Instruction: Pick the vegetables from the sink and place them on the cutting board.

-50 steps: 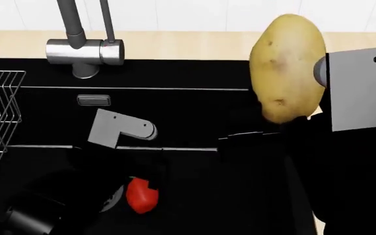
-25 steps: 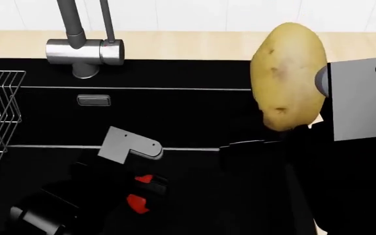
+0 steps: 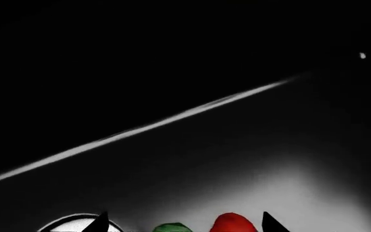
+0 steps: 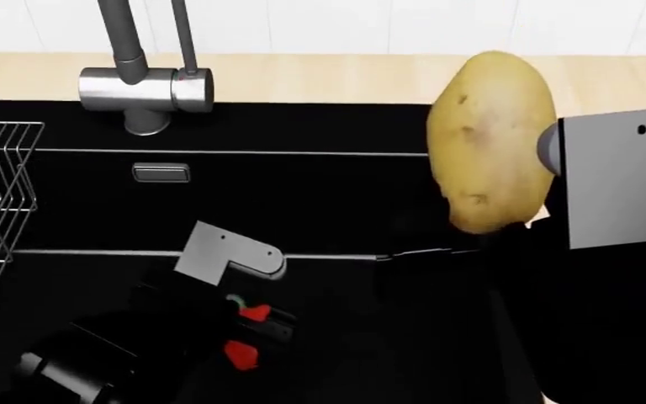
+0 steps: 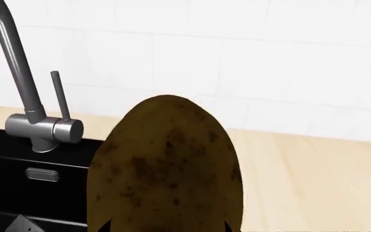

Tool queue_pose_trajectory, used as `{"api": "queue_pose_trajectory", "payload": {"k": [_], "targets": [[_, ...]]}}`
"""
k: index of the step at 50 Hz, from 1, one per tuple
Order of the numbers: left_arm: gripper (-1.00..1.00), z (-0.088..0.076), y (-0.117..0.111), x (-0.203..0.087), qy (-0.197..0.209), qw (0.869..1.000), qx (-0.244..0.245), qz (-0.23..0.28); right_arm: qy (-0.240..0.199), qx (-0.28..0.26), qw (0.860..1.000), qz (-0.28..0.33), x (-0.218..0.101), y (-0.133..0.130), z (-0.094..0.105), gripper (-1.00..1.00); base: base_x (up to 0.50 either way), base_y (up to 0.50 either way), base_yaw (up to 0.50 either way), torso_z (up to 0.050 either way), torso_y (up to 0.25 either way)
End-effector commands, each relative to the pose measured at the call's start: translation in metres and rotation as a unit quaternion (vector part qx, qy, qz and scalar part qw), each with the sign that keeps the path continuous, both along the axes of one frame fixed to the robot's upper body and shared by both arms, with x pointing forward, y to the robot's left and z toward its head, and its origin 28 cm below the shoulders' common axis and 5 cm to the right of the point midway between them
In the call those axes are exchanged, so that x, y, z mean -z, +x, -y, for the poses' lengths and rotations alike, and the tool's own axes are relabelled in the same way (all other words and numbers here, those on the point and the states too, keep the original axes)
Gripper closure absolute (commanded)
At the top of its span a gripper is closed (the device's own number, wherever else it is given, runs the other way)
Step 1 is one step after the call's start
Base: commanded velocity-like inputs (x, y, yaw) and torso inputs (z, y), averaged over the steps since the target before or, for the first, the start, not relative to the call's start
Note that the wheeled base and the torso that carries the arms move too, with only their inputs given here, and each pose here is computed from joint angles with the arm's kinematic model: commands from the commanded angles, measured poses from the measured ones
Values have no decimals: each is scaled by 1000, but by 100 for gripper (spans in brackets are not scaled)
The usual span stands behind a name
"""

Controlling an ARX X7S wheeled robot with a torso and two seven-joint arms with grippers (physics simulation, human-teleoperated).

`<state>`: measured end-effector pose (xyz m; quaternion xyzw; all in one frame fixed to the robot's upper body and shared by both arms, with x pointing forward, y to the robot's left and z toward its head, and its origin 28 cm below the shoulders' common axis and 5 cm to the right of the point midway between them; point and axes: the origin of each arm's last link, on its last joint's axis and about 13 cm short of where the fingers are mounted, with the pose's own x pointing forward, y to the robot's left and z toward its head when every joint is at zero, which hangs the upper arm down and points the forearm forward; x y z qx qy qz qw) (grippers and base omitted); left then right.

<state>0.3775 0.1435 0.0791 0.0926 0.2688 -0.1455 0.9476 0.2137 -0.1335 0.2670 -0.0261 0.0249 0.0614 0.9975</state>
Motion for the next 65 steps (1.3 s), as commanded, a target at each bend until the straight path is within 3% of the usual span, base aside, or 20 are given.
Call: {"api": "queue_pose_trajectory", "payload": {"k": [1,2,15,19,38,45,52,54,61,65], "targets": [[-100,-8,-14,26,18,998,-4,-57,-5,-3,1000,3,2,1,0,100,0,3,0,0,0],[100,-8,-14,26,19,998,-6,-56,-5,-3,1000,3,3,2,0,100,0,0,3,0,0],[100,-5,-9,16,13,999,-8,-33,-3,-3,1000,2,4,2,0,100,0,1,3,0,-2],[100,-1,-2,-1,0,1000,-8,1,-2,-4,1000,2,5,2,-1,100,0,0,2,0,-2],[100,-18,-23,-87,-75,991,-14,111,0,-7,1000,9,3,1,-2,100,-1,0,0,0,0],[100,-22,-43,-122,-124,978,13,168,1,-12,1000,19,3,0,-2,100,0,0,0,0,0],[100,-30,-56,-150,-137,968,19,211,4,-15,999,38,1,-3,-1,100,0,0,0,0,0],[100,-34,-67,-158,-163,958,45,231,2,-9,999,36,1,-3,0,100,0,0,0,0,0],[100,-44,-90,-168,-168,946,52,271,-2,-7,1000,26,4,-1,5,100,0,0,0,0,0],[100,-52,-92,-163,-168,945,41,277,2,-4,1000,28,7,-2,6,100,0,0,0,0,0]]}}
